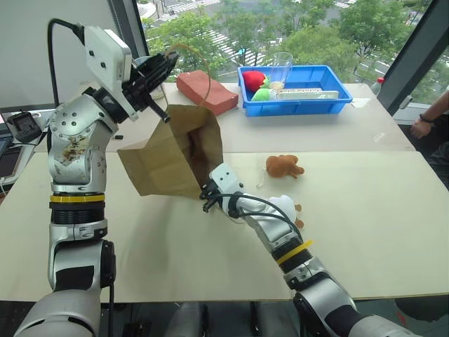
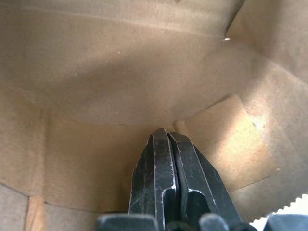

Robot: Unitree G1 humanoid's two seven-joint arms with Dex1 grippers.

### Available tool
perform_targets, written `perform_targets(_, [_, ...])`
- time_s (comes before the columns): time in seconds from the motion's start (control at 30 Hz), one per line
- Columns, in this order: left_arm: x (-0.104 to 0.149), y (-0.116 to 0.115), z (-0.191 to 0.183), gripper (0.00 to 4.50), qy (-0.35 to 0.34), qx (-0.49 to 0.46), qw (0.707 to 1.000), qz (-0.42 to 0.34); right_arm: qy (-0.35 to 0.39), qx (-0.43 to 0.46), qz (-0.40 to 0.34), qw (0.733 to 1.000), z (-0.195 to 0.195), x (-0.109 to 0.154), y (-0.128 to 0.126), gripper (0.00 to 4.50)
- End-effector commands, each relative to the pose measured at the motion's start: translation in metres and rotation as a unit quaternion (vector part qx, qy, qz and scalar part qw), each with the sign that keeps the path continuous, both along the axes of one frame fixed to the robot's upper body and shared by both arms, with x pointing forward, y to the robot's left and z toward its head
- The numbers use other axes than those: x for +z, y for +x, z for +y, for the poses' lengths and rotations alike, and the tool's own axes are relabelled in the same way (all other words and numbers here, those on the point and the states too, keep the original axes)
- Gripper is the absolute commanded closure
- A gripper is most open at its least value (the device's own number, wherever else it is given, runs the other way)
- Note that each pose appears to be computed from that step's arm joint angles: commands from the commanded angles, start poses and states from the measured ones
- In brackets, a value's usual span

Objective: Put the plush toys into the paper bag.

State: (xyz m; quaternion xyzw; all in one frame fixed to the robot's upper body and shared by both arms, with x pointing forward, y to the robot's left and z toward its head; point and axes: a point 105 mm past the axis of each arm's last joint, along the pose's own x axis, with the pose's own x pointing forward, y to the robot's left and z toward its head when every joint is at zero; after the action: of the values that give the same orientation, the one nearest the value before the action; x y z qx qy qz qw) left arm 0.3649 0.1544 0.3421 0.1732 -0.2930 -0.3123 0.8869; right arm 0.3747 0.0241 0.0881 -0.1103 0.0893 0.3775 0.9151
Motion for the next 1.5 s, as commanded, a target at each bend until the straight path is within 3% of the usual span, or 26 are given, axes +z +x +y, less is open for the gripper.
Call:
perform_targets(0.03, [0.04, -0.018, 0.005, 4.5, -0.026, 0.038, 0.994, -0.096, -0.029, -0.058, 0.021, 0.998, -0.023, -0.015, 0.011, 4.45])
perform_targets(0.13, [0.041, -0.019, 0.007, 4.5, -0.036, 0.056, 0.992, -0.107, -0.031, -0.06, 0.026, 0.997, -0.025, -0.017, 0.012, 4.45])
perform_targets(0.27, [0.017, -0.015, 0.004, 4.5, -0.03, 0.043, 0.997, -0.064, -0.008, -0.043, 0.019, 0.999, -0.02, -0.009, 0.008, 4.45])
perform_targets(0.4, [-0.027, -0.014, -0.007, 4.5, 0.021, 0.01, 1.0, -0.007, 0.049, 0.006, -0.021, 0.999, -0.007, 0.021, 0.0, 4.45])
perform_targets(0.6, [-0.051, -0.016, -0.017, 4.5, 0.051, -0.04, 0.998, 0.026, 0.124, 0.103, -0.066, 0.985, -0.005, 0.075, -0.029, 4.45])
perform_targets(0.77, [-0.062, -0.018, -0.017, 4.5, 0.072, -0.063, 0.995, 0.041, 0.158, 0.149, -0.074, 0.973, -0.029, 0.112, -0.053, 2.87])
perform_targets(0.93, [-0.069, -0.024, -0.016, 4.5, 0.089, -0.088, 0.991, 0.051, 0.171, 0.161, -0.056, 0.97, -0.082, 0.147, -0.074, 1.22])
perform_targets(1.03, [-0.071, -0.03, -0.019, 4.5, 0.094, -0.112, 0.988, 0.056, 0.112, 0.14, -0.039, 0.983, -0.113, 0.138, -0.079, 0.12])
perform_targets(1.07, [-0.073, -0.034, -0.021, 4.5, 0.1, -0.126, 0.985, 0.06, 0.08, 0.125, -0.028, 0.989, -0.127, 0.127, -0.078, 0.05])
perform_targets(1.17, [-0.077, -0.044, -0.026, 4.5, 0.113, -0.161, 0.978, 0.068, -0.028, 0.092, 0.02, 0.995, -0.165, 0.087, -0.082, 0.05])
perform_targets(1.27, [-0.08, -0.048, -0.029, 4.5, 0.124, -0.175, 0.974, 0.072, -0.054, 0.072, 0.078, 0.993, -0.184, 0.057, -0.085, 0.05])
perform_targets(1.5, [-0.078, -0.047, -0.032, 4.5, 0.121, -0.173, 0.975, 0.072, -0.102, 0.034, 0.087, 0.99, -0.193, 0.016, -0.073, 0.05])
